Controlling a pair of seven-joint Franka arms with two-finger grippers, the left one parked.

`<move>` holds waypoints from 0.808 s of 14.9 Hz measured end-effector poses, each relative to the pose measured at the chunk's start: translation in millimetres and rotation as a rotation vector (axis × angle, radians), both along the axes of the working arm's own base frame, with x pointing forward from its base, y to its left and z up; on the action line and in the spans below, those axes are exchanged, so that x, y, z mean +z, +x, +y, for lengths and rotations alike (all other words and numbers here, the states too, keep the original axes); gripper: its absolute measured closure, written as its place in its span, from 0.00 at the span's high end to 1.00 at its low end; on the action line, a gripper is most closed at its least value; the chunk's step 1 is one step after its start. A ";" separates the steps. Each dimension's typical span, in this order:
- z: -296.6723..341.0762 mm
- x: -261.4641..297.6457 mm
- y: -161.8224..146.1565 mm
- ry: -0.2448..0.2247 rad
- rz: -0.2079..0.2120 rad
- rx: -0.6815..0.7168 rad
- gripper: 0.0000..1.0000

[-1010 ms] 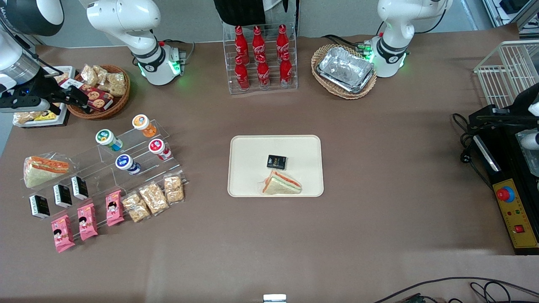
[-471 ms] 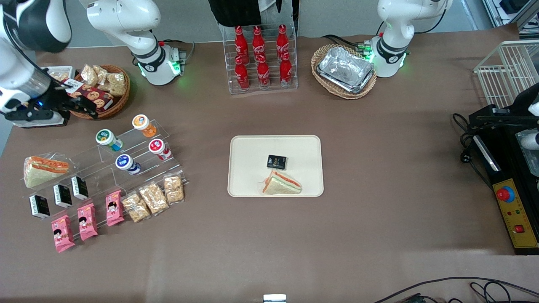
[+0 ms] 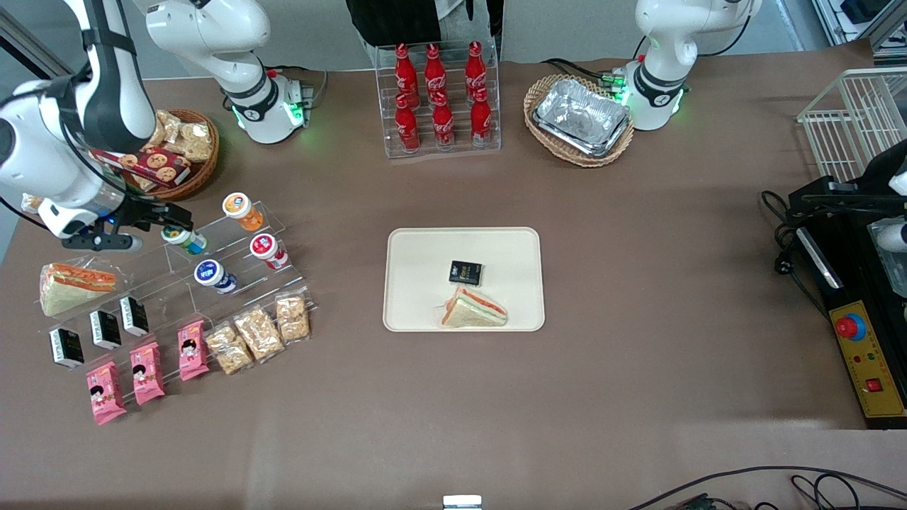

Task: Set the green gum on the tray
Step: 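Lower the right gripper over the green-labelled bottle and close on it, then lift the green-labelled bottle out of the rack with the right gripper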

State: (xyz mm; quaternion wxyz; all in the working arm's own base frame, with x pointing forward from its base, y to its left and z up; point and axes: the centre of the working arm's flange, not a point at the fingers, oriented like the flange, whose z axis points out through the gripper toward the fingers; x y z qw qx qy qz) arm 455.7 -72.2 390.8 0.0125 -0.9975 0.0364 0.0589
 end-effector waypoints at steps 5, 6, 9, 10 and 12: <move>0.0 -9.6 2.1 -0.001 0.007 -0.006 0.93; 0.0 -10.6 2.2 -0.001 0.009 -0.006 0.84; 0.4 -13.9 2.9 0.000 0.014 -0.007 0.62; 0.4 -13.8 2.9 0.000 0.014 -0.007 0.62; 0.3 -13.7 3.0 0.000 0.013 -0.007 0.61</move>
